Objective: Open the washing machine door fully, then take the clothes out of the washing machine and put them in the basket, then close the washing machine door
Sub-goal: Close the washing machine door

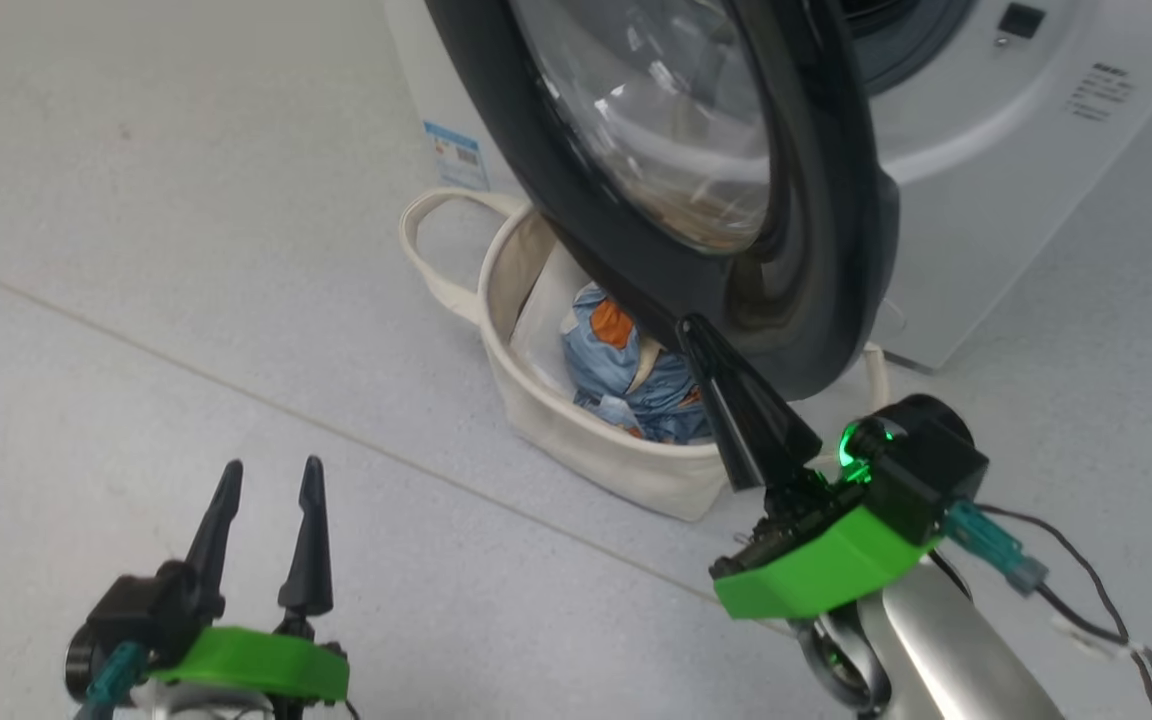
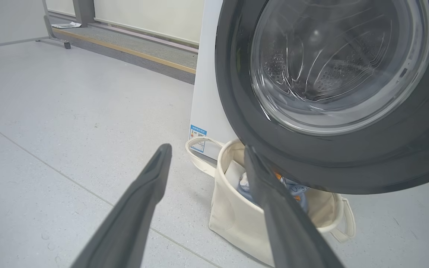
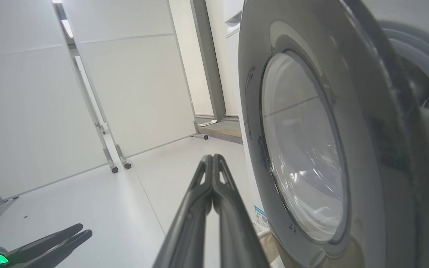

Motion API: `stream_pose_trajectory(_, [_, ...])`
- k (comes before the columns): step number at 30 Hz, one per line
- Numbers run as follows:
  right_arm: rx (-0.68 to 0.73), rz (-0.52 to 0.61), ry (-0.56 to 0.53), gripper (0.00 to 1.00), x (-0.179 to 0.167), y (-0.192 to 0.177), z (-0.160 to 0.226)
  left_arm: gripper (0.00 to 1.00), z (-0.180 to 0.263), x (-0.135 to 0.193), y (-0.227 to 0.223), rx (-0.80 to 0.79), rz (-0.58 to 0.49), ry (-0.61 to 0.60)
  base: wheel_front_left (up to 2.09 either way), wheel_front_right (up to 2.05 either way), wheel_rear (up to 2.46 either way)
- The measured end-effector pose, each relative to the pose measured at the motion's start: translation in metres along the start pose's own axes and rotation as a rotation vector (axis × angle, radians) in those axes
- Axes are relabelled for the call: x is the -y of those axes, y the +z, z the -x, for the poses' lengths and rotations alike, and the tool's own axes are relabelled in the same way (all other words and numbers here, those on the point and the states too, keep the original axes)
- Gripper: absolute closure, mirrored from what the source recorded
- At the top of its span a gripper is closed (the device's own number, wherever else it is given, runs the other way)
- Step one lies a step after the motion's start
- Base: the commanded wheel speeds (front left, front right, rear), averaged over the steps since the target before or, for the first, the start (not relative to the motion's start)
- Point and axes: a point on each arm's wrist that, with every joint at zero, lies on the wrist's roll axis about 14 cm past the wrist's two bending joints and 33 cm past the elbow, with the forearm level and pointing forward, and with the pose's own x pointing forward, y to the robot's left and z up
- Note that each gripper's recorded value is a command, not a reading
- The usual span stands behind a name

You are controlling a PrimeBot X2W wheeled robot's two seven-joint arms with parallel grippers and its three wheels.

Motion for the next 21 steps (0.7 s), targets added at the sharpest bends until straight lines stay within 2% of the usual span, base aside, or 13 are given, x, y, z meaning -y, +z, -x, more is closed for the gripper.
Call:
stream_pose_trajectory(11, [-0.04, 0.017, -0.054, 1.0, 0.039, -0.03, -0.023, 0.0, -0.006, -0.002, -0.01, -0.033, -0.01, 0.015, 0.0, 0.0, 0.0])
stream_pose_trajectory(21, [-0.014, 0.001, -0.122, 1.0, 0.077, -0.039, -0.032, 0.0, -0.02, -0.003, -0.021, -0.062, -0.005, 0.038, 0.0, 0.0, 0.0])
